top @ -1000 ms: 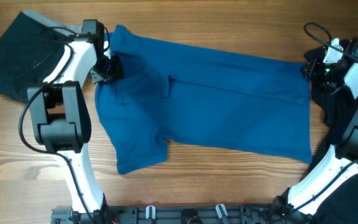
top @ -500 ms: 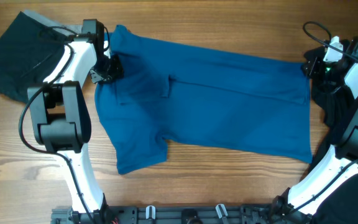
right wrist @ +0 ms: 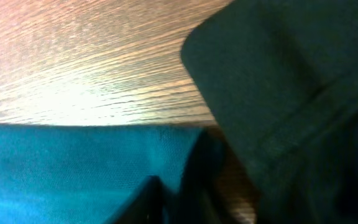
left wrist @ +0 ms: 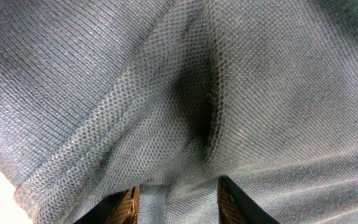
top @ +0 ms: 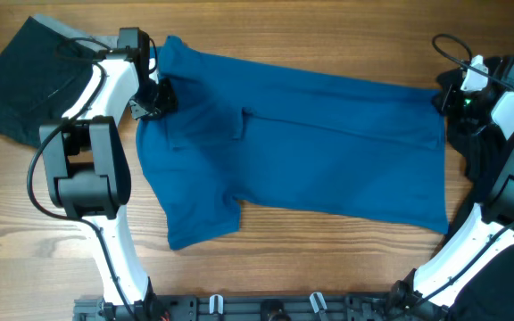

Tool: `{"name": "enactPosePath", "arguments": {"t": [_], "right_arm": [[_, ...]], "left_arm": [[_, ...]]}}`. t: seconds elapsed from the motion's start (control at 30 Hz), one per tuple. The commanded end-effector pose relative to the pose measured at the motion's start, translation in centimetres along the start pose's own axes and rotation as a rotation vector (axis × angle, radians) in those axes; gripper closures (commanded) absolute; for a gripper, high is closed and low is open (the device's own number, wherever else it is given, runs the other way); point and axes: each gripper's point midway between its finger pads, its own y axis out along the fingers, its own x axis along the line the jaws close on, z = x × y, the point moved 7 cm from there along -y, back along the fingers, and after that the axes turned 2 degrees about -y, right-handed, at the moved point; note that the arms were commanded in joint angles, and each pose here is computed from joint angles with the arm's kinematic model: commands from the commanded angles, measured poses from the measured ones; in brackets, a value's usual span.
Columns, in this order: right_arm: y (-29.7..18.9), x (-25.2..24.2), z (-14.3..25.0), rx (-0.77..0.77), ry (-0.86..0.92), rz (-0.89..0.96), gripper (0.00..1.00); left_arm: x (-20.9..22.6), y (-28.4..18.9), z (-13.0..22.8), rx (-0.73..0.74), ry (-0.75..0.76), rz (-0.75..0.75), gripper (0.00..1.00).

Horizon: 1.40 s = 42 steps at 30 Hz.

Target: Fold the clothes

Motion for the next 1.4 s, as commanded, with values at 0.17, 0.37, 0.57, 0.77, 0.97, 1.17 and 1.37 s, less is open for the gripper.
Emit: {"name": "enactPosePath", "arguments": {"t": [0.17,0.37,0.57,0.77,0.97,1.17,1.37], "right_arm": [[0.2,-0.4,-1.3,-0.078,0.067,-0.050,0.96],[0.1,-0.4,-1.9,-0.112,0.069,-0.050,0.95],[-0.6,-0.1,-1.3,-0.074,0.105,-0.091,0.94],[-1.2,-0.1,-1.0,-0.056,0.122,-0.091,0.96],[-1.2,-0.1,-1.3,-0.074,0.111,-0.088,0.95],[-1.2,-0.8,-1.8,-0.100,0.078,-0.027,0.60],[-1.2,-0.8,-2.1,-0.117,0.069,-0.026,0.65]], "left_arm": [[1.5,2.2,0.1,0.022,-0.021,-0.070,0.59],[1.5,2.2,-0.1,0.015,-0.021,-0.068,0.58],[1.5,2.2,-0.1,0.013,-0.021,-0.067,0.58],[0.2,-1.5,-1.1,-0.018,-0.003,-0.019,0.59],[-7.0,-9.7,1.5,-0.022,0.190,0.313,0.56],[-12.6,-7.2,8.5,0.118,0.408,0.195,0.56],[-11.9,-1.9,14.8,0.289,0.411,0.097,0.57]]}}
